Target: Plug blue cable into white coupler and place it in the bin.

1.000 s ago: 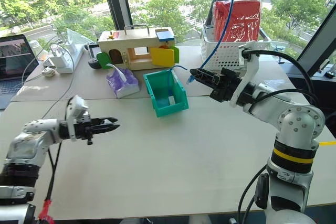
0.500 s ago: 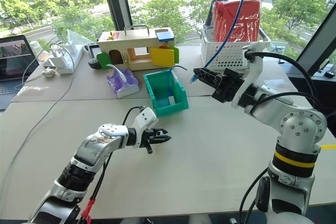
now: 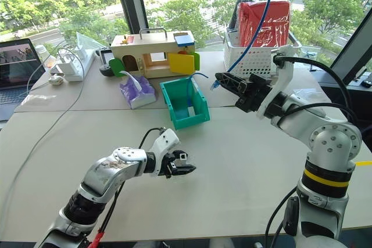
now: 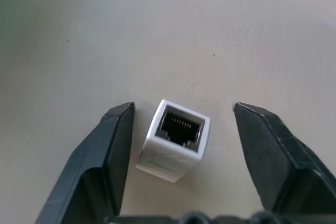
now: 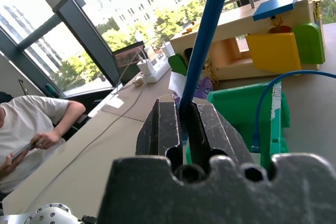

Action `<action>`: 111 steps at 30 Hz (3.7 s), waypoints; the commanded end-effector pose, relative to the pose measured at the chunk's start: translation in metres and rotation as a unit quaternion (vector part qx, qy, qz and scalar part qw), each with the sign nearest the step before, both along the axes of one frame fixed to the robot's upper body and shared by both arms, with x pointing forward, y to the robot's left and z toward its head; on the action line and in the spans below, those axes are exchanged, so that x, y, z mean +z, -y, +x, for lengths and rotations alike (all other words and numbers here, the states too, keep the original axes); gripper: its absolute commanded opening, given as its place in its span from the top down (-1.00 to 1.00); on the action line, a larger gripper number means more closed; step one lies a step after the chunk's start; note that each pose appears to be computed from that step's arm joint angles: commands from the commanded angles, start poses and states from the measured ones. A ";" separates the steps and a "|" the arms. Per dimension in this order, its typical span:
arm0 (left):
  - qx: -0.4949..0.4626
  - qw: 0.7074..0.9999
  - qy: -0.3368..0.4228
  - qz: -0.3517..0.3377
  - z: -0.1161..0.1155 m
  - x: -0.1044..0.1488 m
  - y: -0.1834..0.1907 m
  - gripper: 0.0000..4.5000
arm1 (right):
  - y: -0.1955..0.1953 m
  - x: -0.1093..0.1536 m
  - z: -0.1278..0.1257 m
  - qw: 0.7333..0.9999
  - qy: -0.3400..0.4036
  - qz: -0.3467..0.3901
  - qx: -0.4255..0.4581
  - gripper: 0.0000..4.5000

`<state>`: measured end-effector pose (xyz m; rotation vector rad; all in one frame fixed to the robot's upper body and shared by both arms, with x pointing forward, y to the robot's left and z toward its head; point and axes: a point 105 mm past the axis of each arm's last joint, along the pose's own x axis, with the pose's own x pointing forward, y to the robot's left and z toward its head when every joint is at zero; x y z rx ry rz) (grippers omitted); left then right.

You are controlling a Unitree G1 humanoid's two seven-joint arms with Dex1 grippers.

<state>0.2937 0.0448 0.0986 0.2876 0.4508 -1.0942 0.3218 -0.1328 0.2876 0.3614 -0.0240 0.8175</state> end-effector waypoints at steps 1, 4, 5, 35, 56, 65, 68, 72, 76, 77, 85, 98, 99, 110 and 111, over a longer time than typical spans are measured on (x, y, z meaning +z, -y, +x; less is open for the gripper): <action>-0.021 1.000 0.020 0.008 0.002 0.006 -0.009 -0.98 | 0.002 0.016 -0.007 0.999 0.037 0.010 0.000 1.00; -0.023 0.998 0.053 0.016 0.013 0.013 -0.022 -0.98 | 0.002 0.016 -0.007 0.999 0.037 0.011 -0.001 1.00; -0.025 0.998 0.063 0.017 0.016 0.015 -0.025 -0.98 | 0.002 0.016 -0.007 0.999 0.037 0.012 -0.001 1.00; -0.061 0.993 0.098 -0.036 0.004 -0.008 -0.017 -0.30 | 0.002 0.018 -0.007 0.999 0.040 0.019 -0.004 1.00; -0.089 0.991 0.099 -0.016 0.006 -0.004 -0.012 0.73 | -0.002 -0.022 -0.006 0.997 0.002 -0.082 -0.013 1.00; -0.078 0.996 0.041 -0.010 -0.007 -0.007 0.002 0.73 | -0.026 -0.105 -0.026 0.988 -0.077 -0.132 -0.023 1.00; -0.077 0.996 0.032 -0.009 -0.008 -0.008 0.003 0.73 | -0.029 -0.121 -0.030 0.986 -0.093 -0.132 -0.031 1.00; -0.077 0.997 0.026 0.001 -0.007 -0.009 0.003 0.73 | -0.035 -0.121 -0.032 0.990 -0.097 -0.100 -0.040 1.00; -0.074 0.997 0.021 0.013 -0.004 -0.010 0.006 0.73 | -0.044 -0.124 -0.036 0.990 -0.113 -0.072 -0.038 1.00; -0.073 0.997 0.021 0.018 -0.004 -0.011 0.006 0.73 | -0.045 -0.124 -0.036 0.990 -0.116 -0.067 -0.039 1.00; -0.078 0.996 -0.016 0.039 -0.008 -0.018 0.005 0.73 | -0.057 -0.137 -0.044 0.985 -0.165 -0.036 -0.027 1.00; -0.065 0.996 -0.039 0.048 -0.011 -0.021 0.004 0.73 | -0.060 -0.154 -0.052 0.976 -0.210 -0.050 -0.018 1.00; -0.065 0.996 -0.039 0.048 -0.011 -0.021 0.004 0.73 | -0.060 -0.155 -0.052 0.976 -0.211 -0.052 -0.018 1.00; -0.048 0.997 -0.037 0.048 -0.012 -0.017 0.004 0.73 | -0.046 -0.175 -0.045 0.968 -0.222 -0.107 -0.040 1.00; -0.046 0.997 -0.038 0.049 -0.012 -0.017 0.004 0.73 | -0.047 -0.177 -0.045 0.968 -0.223 -0.111 -0.039 1.00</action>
